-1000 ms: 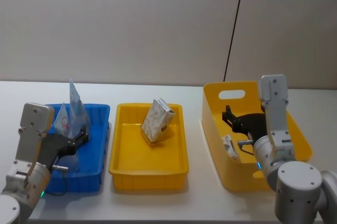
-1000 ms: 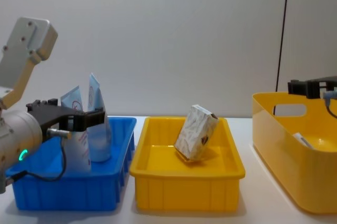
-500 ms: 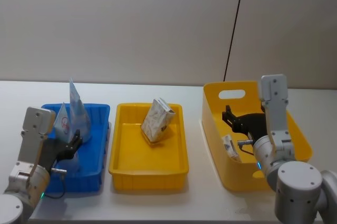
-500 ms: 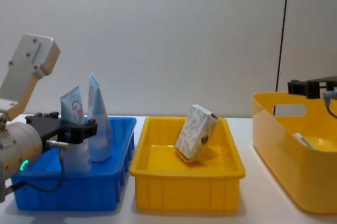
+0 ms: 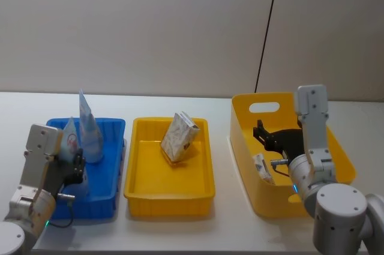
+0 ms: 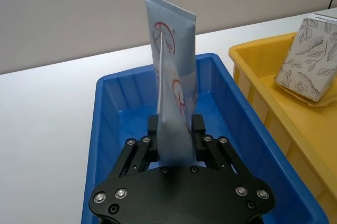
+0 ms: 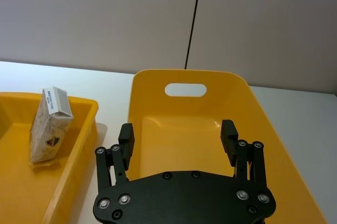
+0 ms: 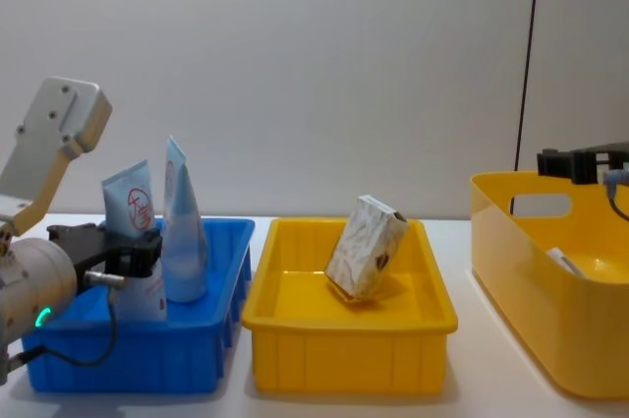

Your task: Bimanual collaborative sorting of washing and personal care products

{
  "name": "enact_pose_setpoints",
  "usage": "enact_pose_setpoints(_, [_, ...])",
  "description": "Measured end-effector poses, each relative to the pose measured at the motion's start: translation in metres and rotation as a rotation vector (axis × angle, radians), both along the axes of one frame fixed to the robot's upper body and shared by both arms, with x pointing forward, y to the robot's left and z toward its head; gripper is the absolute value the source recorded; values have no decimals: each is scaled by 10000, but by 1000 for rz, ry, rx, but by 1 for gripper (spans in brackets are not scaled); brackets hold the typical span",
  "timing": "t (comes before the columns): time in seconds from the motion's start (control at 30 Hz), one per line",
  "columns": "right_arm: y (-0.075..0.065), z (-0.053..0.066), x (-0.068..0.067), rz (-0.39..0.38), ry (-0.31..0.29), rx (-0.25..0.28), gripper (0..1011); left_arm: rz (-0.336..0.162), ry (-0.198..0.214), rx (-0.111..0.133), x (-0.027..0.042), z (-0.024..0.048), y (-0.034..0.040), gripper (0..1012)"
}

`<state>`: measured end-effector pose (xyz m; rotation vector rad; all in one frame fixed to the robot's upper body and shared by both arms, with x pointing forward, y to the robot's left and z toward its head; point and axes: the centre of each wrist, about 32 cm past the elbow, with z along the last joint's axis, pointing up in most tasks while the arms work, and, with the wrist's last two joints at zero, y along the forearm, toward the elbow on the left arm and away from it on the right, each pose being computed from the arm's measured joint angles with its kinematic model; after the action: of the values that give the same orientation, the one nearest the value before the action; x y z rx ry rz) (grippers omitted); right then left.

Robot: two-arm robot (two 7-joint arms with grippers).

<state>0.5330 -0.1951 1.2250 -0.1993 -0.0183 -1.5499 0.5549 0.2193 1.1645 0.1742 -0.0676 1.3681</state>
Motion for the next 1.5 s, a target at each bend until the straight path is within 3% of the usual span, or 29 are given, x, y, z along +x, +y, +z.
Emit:
enact_pose_setpoints(0.4, [0, 0, 0, 0, 0, 0, 1004, -11, -10, -3, -13, -2, 29, 253])
enact_pose_setpoints(0.7, [0, 0, 0, 0, 0, 0, 1004, -47, -50, -5, -45, 97, 21, 230])
enact_pose_setpoints(1.03, [0, 0, 0, 0, 0, 0, 1004, -153, -120, 2, -64, 277, -3, 229])
enact_pose_setpoints(1.5, [0, 0, 0, 0, 0, 0, 1004, -360, -247, 2, -48, 664, -57, 229])
